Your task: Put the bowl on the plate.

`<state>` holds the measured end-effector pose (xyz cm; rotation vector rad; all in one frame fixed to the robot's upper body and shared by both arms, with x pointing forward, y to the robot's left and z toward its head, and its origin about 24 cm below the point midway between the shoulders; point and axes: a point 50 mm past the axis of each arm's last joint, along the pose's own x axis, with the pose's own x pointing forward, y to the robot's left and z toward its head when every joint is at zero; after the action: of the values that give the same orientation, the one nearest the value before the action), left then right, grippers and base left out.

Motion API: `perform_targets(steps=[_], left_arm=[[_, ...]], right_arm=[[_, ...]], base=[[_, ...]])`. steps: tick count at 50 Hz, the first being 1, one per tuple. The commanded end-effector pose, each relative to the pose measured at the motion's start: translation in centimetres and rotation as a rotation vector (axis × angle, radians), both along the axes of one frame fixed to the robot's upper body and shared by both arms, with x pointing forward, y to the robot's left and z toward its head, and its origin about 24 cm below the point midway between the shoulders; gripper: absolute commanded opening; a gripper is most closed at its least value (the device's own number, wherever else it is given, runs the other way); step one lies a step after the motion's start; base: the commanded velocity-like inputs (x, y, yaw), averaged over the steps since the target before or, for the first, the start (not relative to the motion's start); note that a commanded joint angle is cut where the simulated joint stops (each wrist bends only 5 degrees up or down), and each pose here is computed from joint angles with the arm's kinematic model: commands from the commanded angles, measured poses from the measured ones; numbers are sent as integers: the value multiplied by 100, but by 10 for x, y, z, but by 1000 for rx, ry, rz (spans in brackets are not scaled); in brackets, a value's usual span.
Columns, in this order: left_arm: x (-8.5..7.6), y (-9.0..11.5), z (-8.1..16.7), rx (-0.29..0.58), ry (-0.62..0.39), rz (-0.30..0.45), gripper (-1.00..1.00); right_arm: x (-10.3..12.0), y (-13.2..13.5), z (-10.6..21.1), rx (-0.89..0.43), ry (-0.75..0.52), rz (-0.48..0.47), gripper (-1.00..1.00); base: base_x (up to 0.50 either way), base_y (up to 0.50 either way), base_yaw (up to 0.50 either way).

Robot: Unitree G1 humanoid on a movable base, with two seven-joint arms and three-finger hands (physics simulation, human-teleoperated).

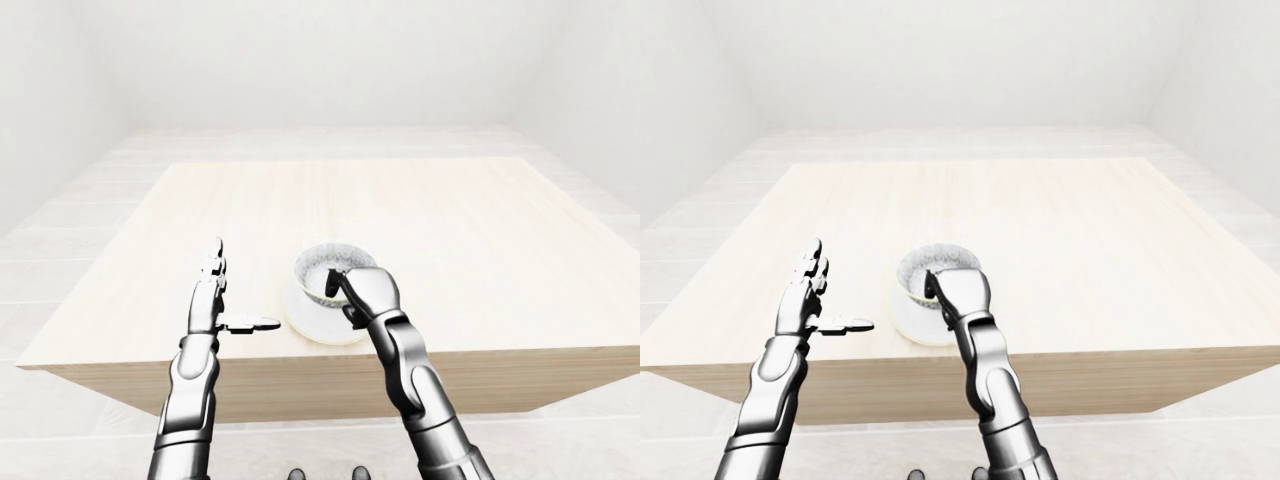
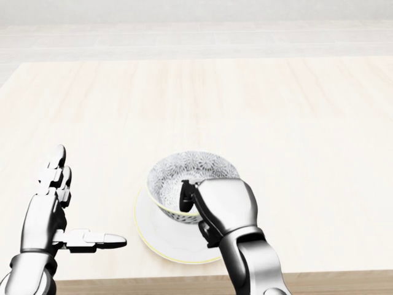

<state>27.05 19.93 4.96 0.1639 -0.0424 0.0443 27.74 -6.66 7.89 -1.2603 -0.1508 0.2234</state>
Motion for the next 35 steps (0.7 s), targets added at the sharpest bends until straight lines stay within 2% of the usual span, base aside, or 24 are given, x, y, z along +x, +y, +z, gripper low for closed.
perform_targets(steps=[1,23,26,29,35], left_arm=[[0,0,0,-1,0,0,100],[-1,-1,2,1,-2,-2,100],[-1,-1,3,1,-4,-2,100],[-1,-1,5,0,-6,-1,100],[-1,-1,4,1,-9,1,100]], right_arm=[[1,0,2,29,-21,-3,-36],[-1,-2,2,36,-20,-7,-24],[-1,-2,2,34,-20,-6,-19],[-1,-2,4,33,-23,-5,-2],[-1,-3,3,31,-21,-8,9]], base=[[0,0,0],[0,0,0],[0,0,0],[0,0,0],[0,0,0]])
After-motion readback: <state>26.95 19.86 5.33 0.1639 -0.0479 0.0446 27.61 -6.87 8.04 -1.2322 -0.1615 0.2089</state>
